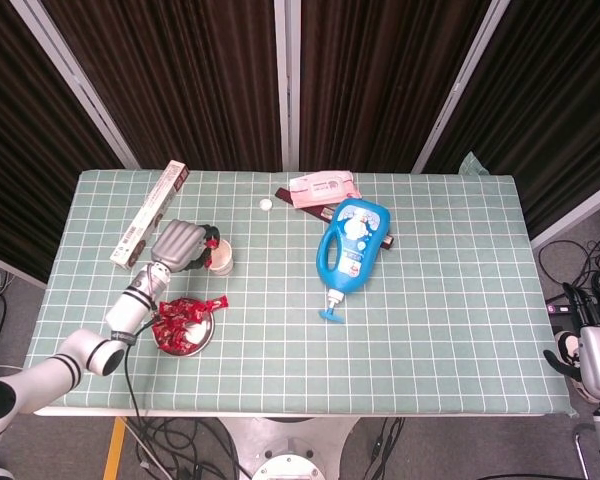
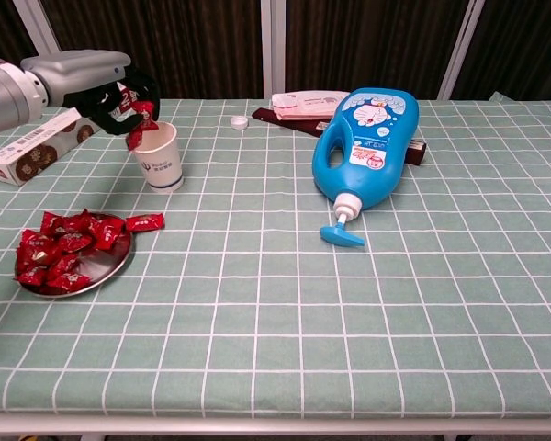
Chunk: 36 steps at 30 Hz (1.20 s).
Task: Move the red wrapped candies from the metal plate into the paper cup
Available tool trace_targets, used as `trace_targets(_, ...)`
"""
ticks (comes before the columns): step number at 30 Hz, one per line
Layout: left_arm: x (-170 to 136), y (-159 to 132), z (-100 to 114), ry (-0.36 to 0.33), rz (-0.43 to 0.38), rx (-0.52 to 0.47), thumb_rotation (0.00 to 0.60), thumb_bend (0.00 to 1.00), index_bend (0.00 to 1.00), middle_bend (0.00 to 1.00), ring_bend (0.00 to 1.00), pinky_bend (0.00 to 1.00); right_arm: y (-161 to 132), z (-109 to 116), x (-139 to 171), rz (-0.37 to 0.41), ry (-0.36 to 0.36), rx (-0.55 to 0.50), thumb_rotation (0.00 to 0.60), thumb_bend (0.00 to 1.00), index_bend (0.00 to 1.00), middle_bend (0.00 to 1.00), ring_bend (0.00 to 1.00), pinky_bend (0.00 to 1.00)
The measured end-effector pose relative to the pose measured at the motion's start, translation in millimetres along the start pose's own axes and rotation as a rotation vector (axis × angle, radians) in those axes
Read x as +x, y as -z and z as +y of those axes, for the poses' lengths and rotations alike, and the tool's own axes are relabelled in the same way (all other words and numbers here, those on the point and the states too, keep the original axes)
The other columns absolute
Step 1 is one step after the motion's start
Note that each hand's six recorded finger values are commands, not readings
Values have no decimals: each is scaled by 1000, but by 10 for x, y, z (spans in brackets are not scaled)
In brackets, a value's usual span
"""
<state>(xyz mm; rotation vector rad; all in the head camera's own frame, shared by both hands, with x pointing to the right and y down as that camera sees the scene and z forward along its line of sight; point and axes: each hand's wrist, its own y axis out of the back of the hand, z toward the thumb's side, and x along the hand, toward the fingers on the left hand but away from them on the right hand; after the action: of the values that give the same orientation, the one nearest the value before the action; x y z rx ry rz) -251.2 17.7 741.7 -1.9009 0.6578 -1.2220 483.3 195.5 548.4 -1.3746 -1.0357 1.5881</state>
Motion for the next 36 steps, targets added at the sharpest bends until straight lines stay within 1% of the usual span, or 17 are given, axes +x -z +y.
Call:
trace_targets(6, -13, 8, 5, 0, 2, 2, 600, 527, 402, 479, 828, 1000, 8, 7, 8, -3, 2, 0, 600, 62, 0, 114, 36, 226)
trace_targets(9, -22, 2, 7, 4, 0, 2, 600, 527, 400, 474, 819, 1000, 9, 7, 8, -3, 1, -1, 600, 63, 0, 114, 36, 226)
trace_targets(12, -36, -17, 36, -9, -5, -4, 600, 513, 398, 472, 805, 1000, 12, 9, 10, -3, 4, -4, 600, 63, 0, 114, 36, 226)
trace_targets(15, -81, -41, 101, -47, -14, -19, 600, 491, 397, 472, 800, 1000, 3, 2, 1, 2, 2, -4, 600, 63, 0, 114, 36, 226)
trace_targets(18, -188, -61, 189, -103, -28, -41, 600, 477, 399, 485, 798, 1000, -7, -1, -8, 8, 2, -5, 600, 63, 0, 114, 36, 226)
trace_targets(21, -392, -55, 240, -157, -40, -65, 600, 462, 418, 518, 798, 1000, -4, 2, -9, 11, 4, -7, 600, 63, 0, 114, 36, 226)
trace_targets(23, -603, -26, 203, -173, -43, -76, 600, 437, 456, 581, 800, 1000, 4, 5, -3, 10, 4, -6, 600, 63, 0, 114, 36, 226)
trace_targets(25, -814, 1, 88, -152, -45, -72, 600, 407, 480, 655, 813, 1000, 2, 7, 1, 12, 3, -5, 600, 63, 0, 114, 36, 226)
trace_targets(26, -891, -2, 27, -133, -48, -66, 600, 384, 487, 709, 829, 1000, -2, 8, 2, 14, 3, -5, 600, 63, 0, 114, 36, 226)
trace_targets(28, -1015, -34, -113, -78, -57, -47, 600, 353, 490, 776, 857, 1000, -21, 11, 4, 22, 3, -5, 600, 63, 0, 114, 38, 226)
trace_targets(32, -1076, -78, -309, 24, -54, -31, 600, 346, 480, 847, 899, 1000, -62, 26, 11, 38, 10, -8, 600, 63, 0, 114, 42, 227)
trace_targets(36, -1048, -85, -483, 125, -25, -20, 600, 359, 448, 883, 927, 1000, -57, 46, 36, 36, 14, -7, 600, 62, 0, 115, 45, 229)
